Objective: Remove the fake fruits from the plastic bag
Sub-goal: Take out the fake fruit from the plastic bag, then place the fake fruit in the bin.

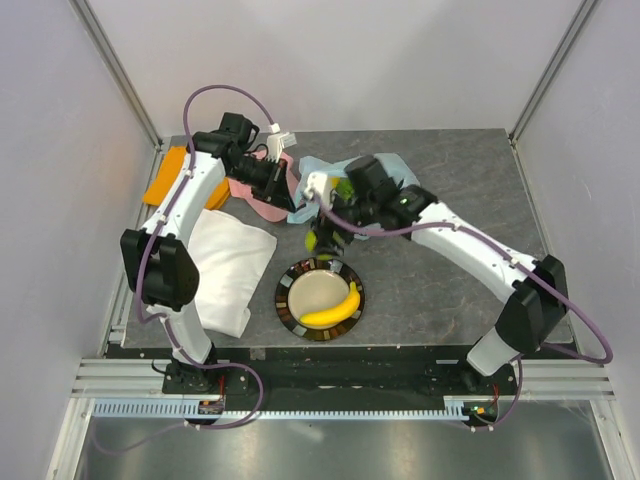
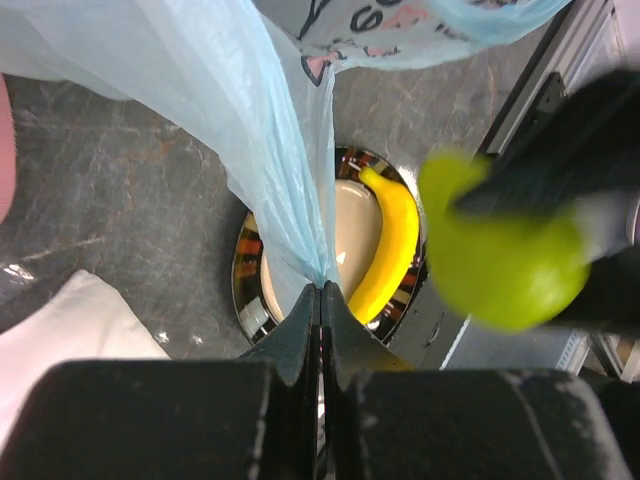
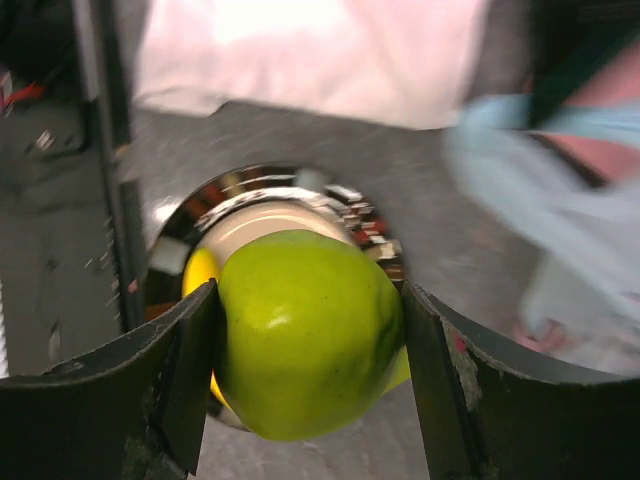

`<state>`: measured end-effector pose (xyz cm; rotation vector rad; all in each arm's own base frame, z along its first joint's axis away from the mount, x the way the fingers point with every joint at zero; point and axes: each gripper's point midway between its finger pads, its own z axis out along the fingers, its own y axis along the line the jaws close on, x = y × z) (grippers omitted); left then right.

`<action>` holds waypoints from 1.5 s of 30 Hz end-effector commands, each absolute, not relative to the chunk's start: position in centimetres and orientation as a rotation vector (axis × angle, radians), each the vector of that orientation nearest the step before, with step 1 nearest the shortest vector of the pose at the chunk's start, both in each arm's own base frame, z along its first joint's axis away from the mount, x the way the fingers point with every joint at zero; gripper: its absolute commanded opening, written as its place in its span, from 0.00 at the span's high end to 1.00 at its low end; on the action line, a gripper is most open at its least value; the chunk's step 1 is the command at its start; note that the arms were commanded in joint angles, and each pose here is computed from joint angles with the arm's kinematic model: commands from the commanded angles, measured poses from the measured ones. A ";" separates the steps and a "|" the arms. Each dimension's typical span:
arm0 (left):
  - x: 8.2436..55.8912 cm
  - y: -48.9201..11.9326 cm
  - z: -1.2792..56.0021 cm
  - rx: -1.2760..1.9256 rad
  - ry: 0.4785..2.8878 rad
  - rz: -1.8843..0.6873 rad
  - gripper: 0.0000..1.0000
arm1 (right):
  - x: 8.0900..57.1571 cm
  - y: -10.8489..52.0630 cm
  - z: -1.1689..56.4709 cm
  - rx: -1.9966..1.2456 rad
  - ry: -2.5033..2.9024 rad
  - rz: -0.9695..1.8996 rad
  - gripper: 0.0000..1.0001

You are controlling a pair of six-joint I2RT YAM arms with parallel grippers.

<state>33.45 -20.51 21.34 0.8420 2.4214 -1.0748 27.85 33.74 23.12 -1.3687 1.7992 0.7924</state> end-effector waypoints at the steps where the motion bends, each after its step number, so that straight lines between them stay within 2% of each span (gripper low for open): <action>1: 35.3 -21.5 23.4 0.775 2.365 -1.096 0.98 | 22.7 35.2 19.5 -1.647 1.685 0.846 0.53; 7: 36.0 -21.4 23.5 0.732 2.377 -1.070 0.98 | 20.6 35.3 15.1 -1.809 1.648 0.699 0.54; 12: 35.6 -21.2 24.2 0.737 2.361 -1.061 0.98 | 22.7 34.5 10.6 -1.703 1.866 0.568 0.55; 24: 33.8 -20.6 25.1 0.761 2.334 -1.035 0.98 | 25.5 32.7 5.2 -1.601 2.131 0.399 0.52; 28: 33.8 -20.6 25.0 0.763 2.336 -1.028 0.99 | 25.9 31.7 4.4 -1.564 2.202 0.401 0.47; 34: 34.0 -20.6 25.1 0.769 2.328 -1.025 0.98 | 25.7 31.3 4.8 -1.568 2.229 0.388 0.36; 36: 34.1 -20.6 25.2 0.771 2.326 -1.024 0.99 | 25.8 31.2 5.4 -1.575 2.222 0.382 0.36; 40: 34.4 -20.7 25.5 0.775 2.312 -1.019 0.99 | 26.1 31.1 6.4 -1.571 2.223 0.354 0.46; 45: 34.6 -20.8 25.4 0.776 2.314 -1.026 0.98 | 26.1 31.2 6.5 -1.573 2.259 0.350 0.44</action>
